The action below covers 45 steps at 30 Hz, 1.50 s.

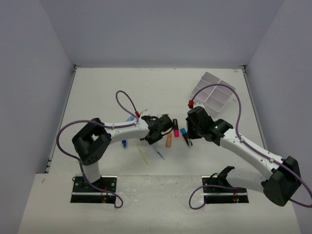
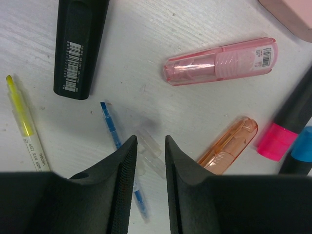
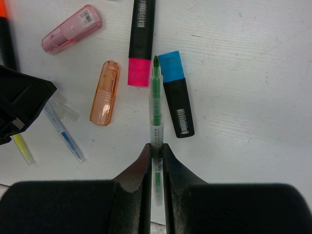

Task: Sort the stationery into containers
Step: Close the pen cap on the pen.

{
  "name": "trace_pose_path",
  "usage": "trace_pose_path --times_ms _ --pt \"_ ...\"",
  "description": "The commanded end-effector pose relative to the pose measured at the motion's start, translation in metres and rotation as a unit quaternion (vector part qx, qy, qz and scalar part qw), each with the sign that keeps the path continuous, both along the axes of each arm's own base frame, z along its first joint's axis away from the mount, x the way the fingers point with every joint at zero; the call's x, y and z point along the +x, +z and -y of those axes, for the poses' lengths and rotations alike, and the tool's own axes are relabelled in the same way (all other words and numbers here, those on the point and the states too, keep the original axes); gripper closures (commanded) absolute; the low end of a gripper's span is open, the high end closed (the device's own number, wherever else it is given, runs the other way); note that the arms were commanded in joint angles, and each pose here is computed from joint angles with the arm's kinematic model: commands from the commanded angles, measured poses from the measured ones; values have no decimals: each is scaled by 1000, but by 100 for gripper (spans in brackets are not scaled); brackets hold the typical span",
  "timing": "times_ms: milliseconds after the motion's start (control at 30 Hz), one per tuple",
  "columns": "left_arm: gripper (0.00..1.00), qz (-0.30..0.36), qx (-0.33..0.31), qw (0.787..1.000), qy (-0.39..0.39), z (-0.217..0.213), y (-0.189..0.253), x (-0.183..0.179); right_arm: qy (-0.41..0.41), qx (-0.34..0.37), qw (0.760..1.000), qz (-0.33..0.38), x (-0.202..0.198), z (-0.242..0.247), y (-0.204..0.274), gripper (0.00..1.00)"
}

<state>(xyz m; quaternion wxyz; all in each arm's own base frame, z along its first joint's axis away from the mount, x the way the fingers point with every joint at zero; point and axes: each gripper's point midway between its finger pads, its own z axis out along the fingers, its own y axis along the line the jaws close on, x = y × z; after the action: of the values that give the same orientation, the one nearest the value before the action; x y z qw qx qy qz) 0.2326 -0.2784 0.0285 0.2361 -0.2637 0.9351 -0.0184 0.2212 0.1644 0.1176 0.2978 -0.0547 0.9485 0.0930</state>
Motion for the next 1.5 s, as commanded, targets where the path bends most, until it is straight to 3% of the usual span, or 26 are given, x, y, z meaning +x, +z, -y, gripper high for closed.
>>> trace_pose_path --times_ms 0,333,600,667,800,867,967,1067,1167,1300,1467 --pt "69 7 -4 1000 9 1 -5 2 4 4 1000 9 5 -3 2 100" --pt "72 0 -7 1000 3 5 -15 1 5 4 1000 8 5 -3 1 100" --pt "87 4 -13 1000 -5 9 -18 8 4 3 1000 8 5 -3 1 100" --pt "97 8 -18 1000 -14 13 -16 11 3 7 1000 12 5 -3 3 100" --pt "100 28 -27 999 -36 17 -1 21 18 41 999 31 5 -12 13 100" --pt "100 86 -42 992 -76 26 32 38 63 100 992 45 -3 -31 21 100" --pt "100 195 -62 969 -139 36 92 60 136 204 964 103 -11 -61 45 100" --pt "100 306 -89 930 -185 38 164 71 185 302 922 155 -26 -81 70 100" --pt "100 405 -146 873 -228 40 226 62 212 388 875 197 -43 -90 99 100" --pt "100 477 -228 799 -286 44 280 31 210 430 847 229 -51 -88 126 100" --pt "100 503 -276 753 -322 44 300 6 215 431 845 231 -54 -89 140 100"
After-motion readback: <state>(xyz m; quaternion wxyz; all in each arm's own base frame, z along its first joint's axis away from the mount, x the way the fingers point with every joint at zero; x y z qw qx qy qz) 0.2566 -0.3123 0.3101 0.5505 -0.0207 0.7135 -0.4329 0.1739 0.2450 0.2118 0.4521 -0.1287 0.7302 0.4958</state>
